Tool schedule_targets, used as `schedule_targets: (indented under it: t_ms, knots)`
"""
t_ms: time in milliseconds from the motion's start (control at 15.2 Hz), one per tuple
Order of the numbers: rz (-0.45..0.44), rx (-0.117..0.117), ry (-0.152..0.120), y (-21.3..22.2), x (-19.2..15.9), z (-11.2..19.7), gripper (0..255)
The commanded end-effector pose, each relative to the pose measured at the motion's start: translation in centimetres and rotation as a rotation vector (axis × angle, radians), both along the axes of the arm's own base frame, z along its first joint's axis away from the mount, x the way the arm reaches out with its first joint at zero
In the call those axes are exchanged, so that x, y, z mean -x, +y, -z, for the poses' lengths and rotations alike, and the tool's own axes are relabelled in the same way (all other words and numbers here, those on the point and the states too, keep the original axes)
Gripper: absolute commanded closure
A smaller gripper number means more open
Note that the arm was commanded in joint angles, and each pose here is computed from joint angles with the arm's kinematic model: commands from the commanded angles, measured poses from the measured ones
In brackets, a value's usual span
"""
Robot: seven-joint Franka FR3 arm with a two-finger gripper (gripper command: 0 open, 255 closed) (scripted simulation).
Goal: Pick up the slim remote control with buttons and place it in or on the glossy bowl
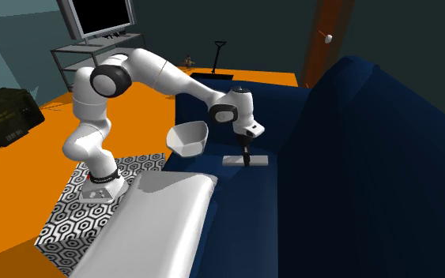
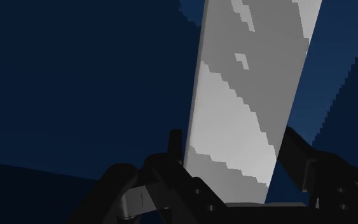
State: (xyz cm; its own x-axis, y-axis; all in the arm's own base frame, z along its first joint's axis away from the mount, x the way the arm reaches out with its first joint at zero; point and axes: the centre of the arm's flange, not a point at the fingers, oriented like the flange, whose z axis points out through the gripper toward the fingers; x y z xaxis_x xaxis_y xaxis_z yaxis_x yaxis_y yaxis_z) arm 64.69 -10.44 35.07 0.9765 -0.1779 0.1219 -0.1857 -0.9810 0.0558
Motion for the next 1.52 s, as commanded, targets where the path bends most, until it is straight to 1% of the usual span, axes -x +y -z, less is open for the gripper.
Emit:
schedule_targets:
  t_ms: [0, 1452]
  knots:
    - [0.0, 0.0, 0.0, 0.1, 0.1, -1.1, 255]
    - [0.0, 0.0, 0.0, 0.1, 0.1, -12.7, 255]
